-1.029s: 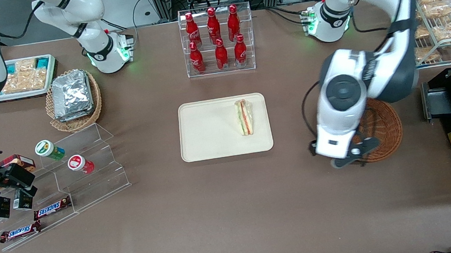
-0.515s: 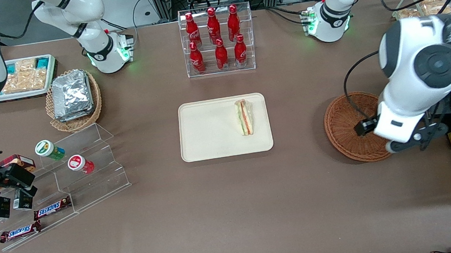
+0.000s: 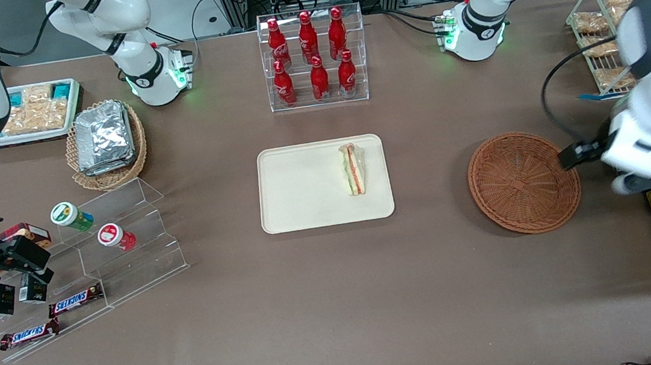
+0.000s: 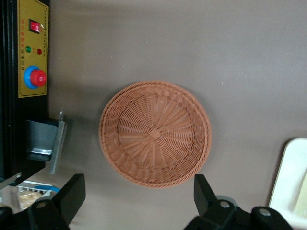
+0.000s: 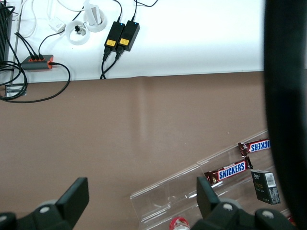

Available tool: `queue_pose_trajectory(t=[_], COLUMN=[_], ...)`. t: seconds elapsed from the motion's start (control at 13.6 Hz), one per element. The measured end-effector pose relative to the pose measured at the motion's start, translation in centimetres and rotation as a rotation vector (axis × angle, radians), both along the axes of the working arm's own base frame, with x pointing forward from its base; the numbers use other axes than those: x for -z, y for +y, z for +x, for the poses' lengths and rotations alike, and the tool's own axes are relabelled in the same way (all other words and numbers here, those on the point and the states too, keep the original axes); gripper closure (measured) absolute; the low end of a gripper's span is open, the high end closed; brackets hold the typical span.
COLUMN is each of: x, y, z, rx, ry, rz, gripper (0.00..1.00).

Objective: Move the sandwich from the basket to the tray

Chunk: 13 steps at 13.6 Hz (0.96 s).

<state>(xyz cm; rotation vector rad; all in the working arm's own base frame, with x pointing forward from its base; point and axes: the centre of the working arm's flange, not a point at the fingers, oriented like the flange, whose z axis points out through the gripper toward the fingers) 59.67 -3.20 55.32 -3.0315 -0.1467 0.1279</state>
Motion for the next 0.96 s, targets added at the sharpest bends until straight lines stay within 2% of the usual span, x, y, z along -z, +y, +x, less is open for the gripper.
queue_pose_trajectory(t=[0.22, 0.44, 0.74, 0.96], x=[-4.3, -6.6, -7.9, -7.5], y=[2.4, 0.6, -0.6, -0.5], z=[-2.6, -4.4, -5.8, -6.0], rx=[0.083, 0.146, 0.164, 0.162], ry=[-0.01, -0.021, -0.032, -0.023], rz=[-0.034, -0.037, -0.048, -0.054], gripper=[0.0, 0.0, 0.0, 0.0])
